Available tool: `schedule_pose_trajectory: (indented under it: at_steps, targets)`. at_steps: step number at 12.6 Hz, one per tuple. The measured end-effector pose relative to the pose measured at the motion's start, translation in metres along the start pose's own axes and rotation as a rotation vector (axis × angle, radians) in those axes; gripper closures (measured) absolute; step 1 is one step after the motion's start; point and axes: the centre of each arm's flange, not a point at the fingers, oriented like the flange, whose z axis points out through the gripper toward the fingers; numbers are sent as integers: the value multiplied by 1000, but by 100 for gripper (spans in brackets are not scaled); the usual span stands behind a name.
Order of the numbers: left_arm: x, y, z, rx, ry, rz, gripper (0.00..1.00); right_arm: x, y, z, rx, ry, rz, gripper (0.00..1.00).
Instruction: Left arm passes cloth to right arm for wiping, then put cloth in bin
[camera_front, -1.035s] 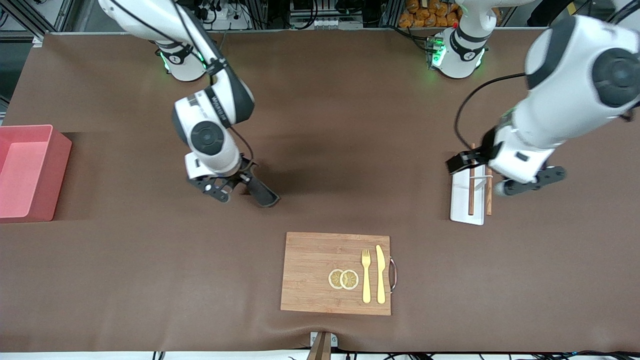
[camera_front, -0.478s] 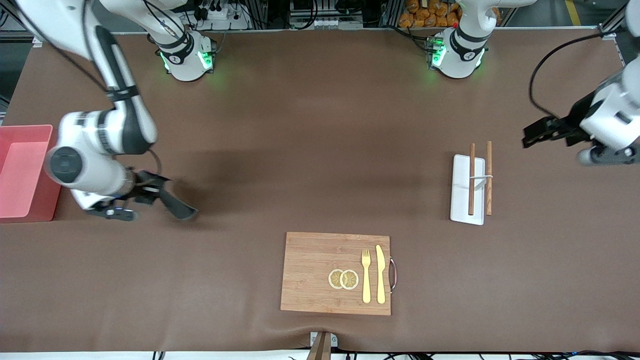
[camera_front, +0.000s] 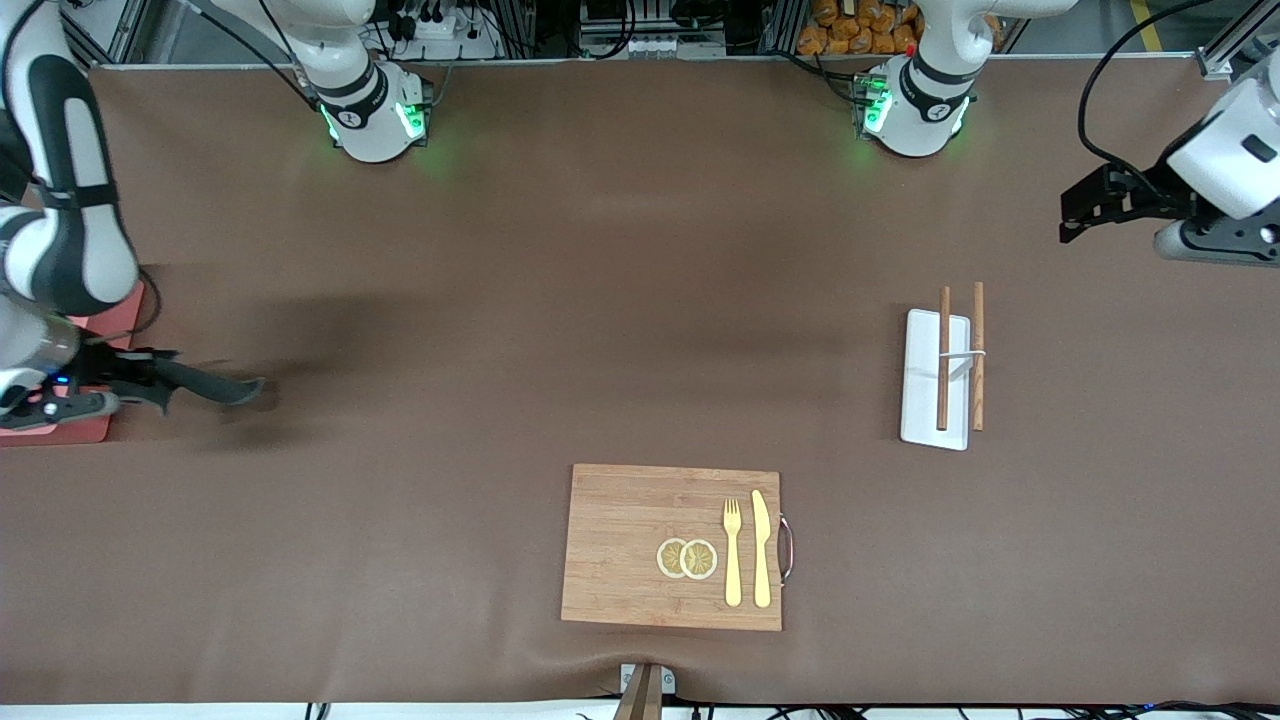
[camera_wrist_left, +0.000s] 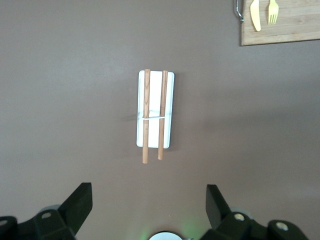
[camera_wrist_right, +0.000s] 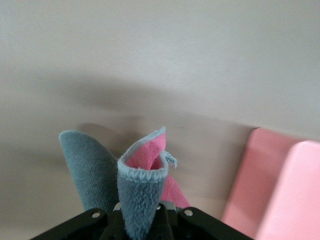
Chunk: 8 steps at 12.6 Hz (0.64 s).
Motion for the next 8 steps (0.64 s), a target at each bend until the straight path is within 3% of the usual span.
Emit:
schedule_pose_trajectory:
  at_steps: [3, 8]
  targets:
    - [-5, 3, -4, 10, -1, 84, 0, 4, 5, -8, -34, -7, -50, 98]
    - [-13, -3, -12, 11, -1, 97, 0, 49, -85, 38, -13, -56, 81, 98]
